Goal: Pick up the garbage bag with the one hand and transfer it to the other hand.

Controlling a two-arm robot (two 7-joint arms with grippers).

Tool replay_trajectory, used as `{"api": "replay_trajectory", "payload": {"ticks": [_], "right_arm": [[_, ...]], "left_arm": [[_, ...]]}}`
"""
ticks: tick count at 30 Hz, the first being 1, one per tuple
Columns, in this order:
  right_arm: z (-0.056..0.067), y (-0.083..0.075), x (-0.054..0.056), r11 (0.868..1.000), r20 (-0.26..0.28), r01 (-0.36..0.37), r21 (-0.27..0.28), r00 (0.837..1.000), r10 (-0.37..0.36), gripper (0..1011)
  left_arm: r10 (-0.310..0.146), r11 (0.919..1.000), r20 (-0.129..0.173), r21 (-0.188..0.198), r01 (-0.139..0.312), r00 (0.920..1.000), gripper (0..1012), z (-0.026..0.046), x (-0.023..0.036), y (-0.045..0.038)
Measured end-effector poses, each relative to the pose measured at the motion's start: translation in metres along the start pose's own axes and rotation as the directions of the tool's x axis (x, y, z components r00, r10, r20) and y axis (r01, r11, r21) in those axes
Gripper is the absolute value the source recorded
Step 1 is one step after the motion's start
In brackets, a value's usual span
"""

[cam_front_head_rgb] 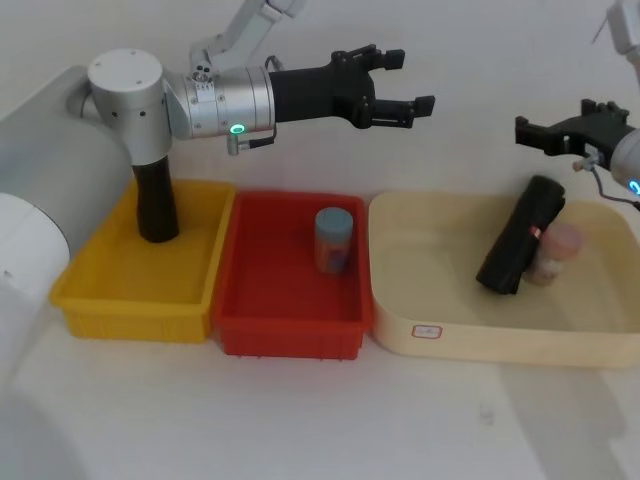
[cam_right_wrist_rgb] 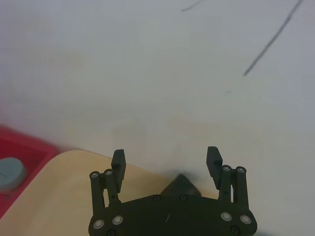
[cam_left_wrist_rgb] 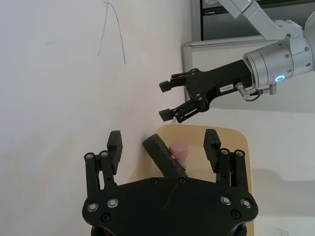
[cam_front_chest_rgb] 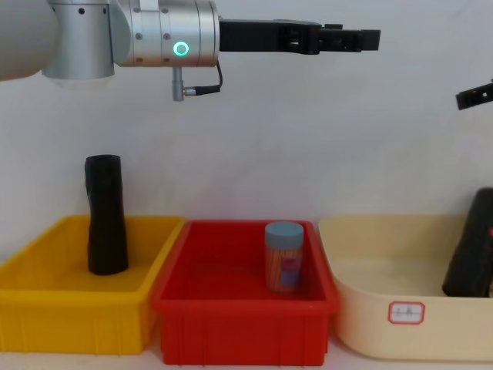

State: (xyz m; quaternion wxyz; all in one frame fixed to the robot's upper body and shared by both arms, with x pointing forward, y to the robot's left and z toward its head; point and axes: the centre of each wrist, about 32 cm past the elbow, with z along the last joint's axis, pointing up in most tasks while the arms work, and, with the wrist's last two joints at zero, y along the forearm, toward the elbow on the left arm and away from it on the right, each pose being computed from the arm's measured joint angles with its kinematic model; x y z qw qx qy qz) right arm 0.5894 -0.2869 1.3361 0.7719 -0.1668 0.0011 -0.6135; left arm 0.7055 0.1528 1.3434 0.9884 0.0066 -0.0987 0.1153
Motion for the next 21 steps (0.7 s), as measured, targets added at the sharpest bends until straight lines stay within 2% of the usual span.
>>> {"api": "replay_trajectory", "payload": {"ticks": [21], "right_arm": [[-0.0010,-0.0053,0.0079,0.999,-0.018,0.039,-0.020,0.999,-0.040,1001]], "left_arm": [[0.000,1.0000,0.000,0.000,0.000,1.0000,1002,0.0000,0.0000,0.0000]]}}
